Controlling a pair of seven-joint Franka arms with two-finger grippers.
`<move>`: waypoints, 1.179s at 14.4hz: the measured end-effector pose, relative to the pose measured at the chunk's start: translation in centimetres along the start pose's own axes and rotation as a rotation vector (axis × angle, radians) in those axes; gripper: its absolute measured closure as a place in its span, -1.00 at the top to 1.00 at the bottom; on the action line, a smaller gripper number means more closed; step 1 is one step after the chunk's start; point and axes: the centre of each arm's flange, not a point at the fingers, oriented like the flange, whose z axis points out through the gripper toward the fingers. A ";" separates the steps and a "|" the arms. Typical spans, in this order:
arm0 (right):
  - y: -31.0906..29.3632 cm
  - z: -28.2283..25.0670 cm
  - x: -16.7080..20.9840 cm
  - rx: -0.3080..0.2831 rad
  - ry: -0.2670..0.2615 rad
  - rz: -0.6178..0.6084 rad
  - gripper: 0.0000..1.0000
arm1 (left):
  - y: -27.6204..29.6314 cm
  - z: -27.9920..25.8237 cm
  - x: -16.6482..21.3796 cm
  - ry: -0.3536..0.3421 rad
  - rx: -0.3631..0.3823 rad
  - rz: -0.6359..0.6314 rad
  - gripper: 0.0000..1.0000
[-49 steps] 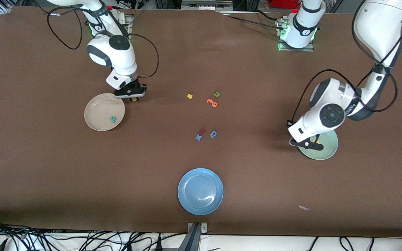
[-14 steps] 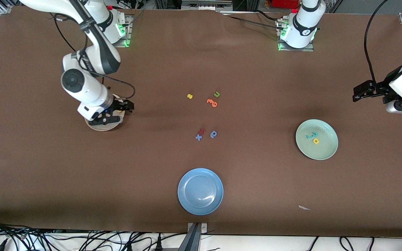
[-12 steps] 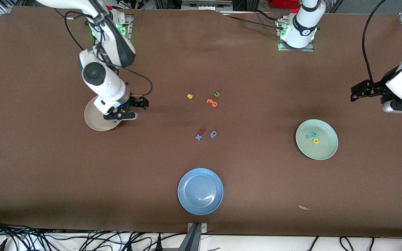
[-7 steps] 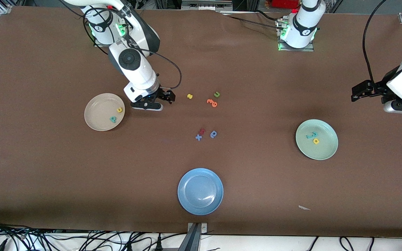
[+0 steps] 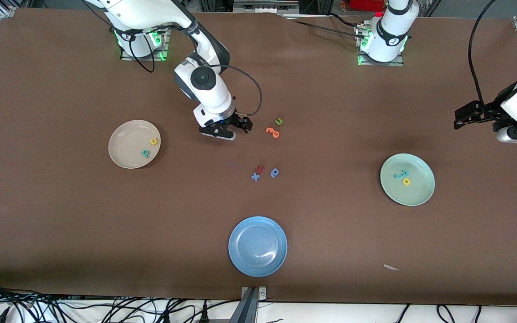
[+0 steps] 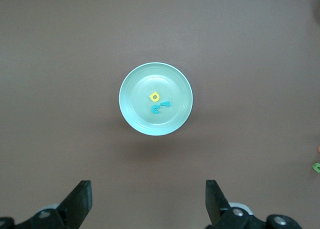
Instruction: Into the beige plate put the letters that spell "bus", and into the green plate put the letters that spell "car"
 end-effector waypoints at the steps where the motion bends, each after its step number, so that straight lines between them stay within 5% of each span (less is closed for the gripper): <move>1: -0.6 0.6 -0.5 -0.007 0.006 0.003 1.00 | 0.1 0.0 0.0 0.000 0.000 0.001 1.00; 7: -1.8 2.4 -3.1 -0.028 -0.001 -0.021 0.98 | 0.5 0.0 0.0 0.000 -0.027 0.002 1.00; 10: -1.6 3.1 -3.5 -0.047 0.014 -0.040 0.78 | 0.5 0.0 0.0 -0.001 -0.027 0.002 1.00; 15: -1.6 3.2 -3.4 -0.053 0.035 -0.052 -0.20 | 0.5 0.2 0.0 -0.005 -0.027 0.002 1.00; 17: -1.6 3.2 -3.4 -0.052 0.035 -0.051 -0.31 | 0.5 0.2 0.0 -0.006 -0.027 0.002 1.00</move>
